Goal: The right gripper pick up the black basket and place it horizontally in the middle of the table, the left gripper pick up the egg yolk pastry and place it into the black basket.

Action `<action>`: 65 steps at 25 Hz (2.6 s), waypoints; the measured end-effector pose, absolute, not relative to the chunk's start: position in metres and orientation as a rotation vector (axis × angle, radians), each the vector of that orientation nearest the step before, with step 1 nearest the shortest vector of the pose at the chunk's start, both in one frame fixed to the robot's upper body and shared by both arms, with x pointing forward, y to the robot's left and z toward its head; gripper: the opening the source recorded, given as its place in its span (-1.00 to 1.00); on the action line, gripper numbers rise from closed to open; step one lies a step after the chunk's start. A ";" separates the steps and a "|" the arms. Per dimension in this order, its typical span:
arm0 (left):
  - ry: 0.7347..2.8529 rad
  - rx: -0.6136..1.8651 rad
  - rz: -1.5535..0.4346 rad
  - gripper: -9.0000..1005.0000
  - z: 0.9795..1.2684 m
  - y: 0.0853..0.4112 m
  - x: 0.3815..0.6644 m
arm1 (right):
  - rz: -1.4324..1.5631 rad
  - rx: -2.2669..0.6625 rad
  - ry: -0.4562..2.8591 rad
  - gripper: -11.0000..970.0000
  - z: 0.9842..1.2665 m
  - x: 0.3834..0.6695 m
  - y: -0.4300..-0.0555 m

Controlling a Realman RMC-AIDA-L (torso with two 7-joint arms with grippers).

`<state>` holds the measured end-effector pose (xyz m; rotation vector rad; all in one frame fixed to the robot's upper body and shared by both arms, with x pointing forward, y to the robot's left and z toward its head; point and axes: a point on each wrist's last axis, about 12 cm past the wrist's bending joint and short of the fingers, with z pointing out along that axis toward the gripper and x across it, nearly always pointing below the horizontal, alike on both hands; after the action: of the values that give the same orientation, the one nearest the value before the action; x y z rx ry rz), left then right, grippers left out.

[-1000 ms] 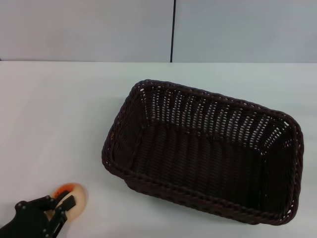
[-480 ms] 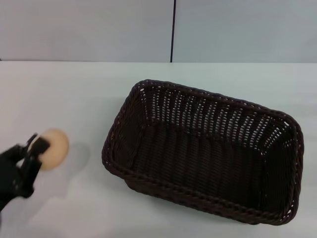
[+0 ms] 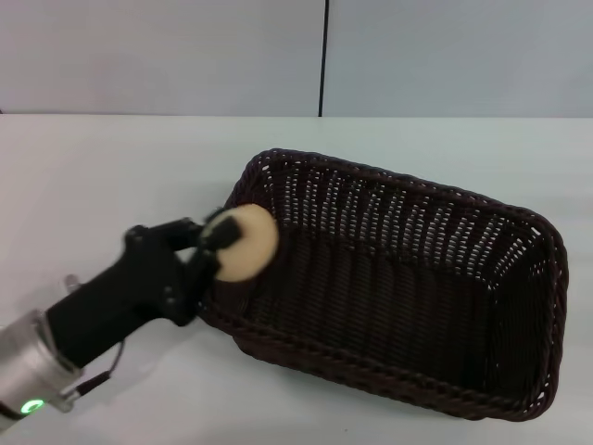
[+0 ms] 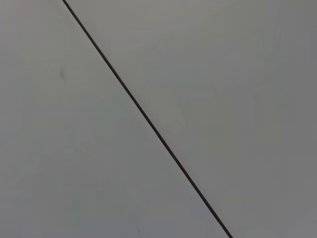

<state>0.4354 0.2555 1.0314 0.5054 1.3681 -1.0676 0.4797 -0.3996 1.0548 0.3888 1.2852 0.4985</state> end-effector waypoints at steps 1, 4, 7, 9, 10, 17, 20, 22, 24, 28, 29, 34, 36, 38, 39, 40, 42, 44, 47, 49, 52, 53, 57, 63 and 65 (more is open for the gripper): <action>1.378 0.521 -1.071 -0.87 1.031 0.254 0.437 | 0.499 0.389 1.286 -0.25 1.055 0.480 -0.399; 1.424 0.554 -1.055 -0.88 1.026 0.250 0.443 | 0.503 0.392 1.287 -0.25 1.054 0.479 -0.397; 1.457 0.564 -1.017 -0.88 1.022 0.252 0.444 | 0.504 0.392 1.288 -0.25 1.053 0.479 -0.396; 1.467 0.569 -0.995 -0.88 1.021 0.255 0.444 | 0.505 0.391 1.288 -0.25 1.053 0.480 -0.396; 1.470 0.569 -0.989 -0.88 1.021 0.257 0.443 | 0.506 0.391 1.288 -0.25 1.053 0.480 -0.395; 1.476 0.633 -0.995 -0.88 1.020 0.264 0.437 | 0.510 0.388 1.288 -0.24 1.054 0.484 -0.394; 1.470 0.674 -1.023 -0.88 1.020 0.266 0.431 | 0.513 0.384 1.288 -0.24 1.055 0.486 -0.393; 1.470 0.674 -1.023 -0.88 1.020 0.266 0.431 | 0.518 0.380 1.287 -0.25 1.055 0.488 -0.391; 1.466 0.676 -1.025 -0.88 1.021 0.267 0.429 | 0.519 0.378 1.287 -0.25 1.056 0.488 -0.391; 1.462 0.677 -1.022 -0.88 1.021 0.275 0.420 | 0.526 0.374 1.289 -0.25 1.056 0.490 -0.389; 1.463 0.679 -1.023 -0.88 1.021 0.275 0.419 | 0.527 0.372 1.290 -0.25 1.056 0.490 -0.389; 1.467 0.698 -1.040 -0.88 1.020 0.275 0.416 | 0.530 0.370 1.292 -0.25 1.056 0.490 -0.388; 1.468 0.707 -1.048 -0.89 1.020 0.274 0.415 | 0.530 0.370 1.292 -0.25 1.056 0.490 -0.388; 1.467 0.710 -1.053 -0.89 1.020 0.273 0.415 | 0.530 0.370 1.292 -0.25 1.056 0.490 -0.388; 1.463 0.707 -1.053 -0.89 1.020 0.273 0.415 | 0.530 0.369 1.292 -0.25 1.056 0.490 -0.388; 1.460 0.700 -1.052 -0.89 1.020 0.272 0.415 | 0.531 0.369 1.293 -0.25 1.055 0.490 -0.388; 1.449 0.681 -1.048 -0.89 1.021 0.271 0.418 | 0.536 0.371 1.294 -0.25 1.055 0.491 -0.386; 1.437 0.659 -1.046 -0.85 1.022 0.269 0.420 | 0.538 0.371 1.293 -0.25 1.055 0.491 -0.386; 1.412 0.635 -1.052 -0.73 1.025 0.264 0.425 | 0.544 0.366 1.298 -0.24 1.054 0.492 -0.384; 1.404 0.634 -1.058 -0.65 1.026 0.263 0.426 | 0.544 0.365 1.299 -0.24 1.054 0.492 -0.384; 1.371 0.620 -1.069 -0.42 1.030 0.263 0.427 | 0.543 0.368 1.299 -0.24 1.054 0.491 -0.385; 1.371 0.620 -1.069 -0.34 1.030 0.263 0.427 | 0.543 0.368 1.299 -0.24 1.054 0.491 -0.385; 1.285 0.516 -1.018 -0.11 1.040 0.274 0.425 | 0.540 0.378 1.290 -0.24 1.055 0.492 -0.386; 1.197 0.165 -0.702 0.05 1.044 0.320 0.406 | 0.533 0.383 1.279 -0.25 1.057 0.492 -0.389; 1.171 0.068 -0.617 0.04 1.043 0.329 0.399 | 0.527 0.391 1.274 -0.24 1.057 0.491 -0.390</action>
<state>0.3989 0.3294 1.0435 0.0676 1.1707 -0.6168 0.4909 -0.3905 1.0568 0.3911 1.2742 0.5268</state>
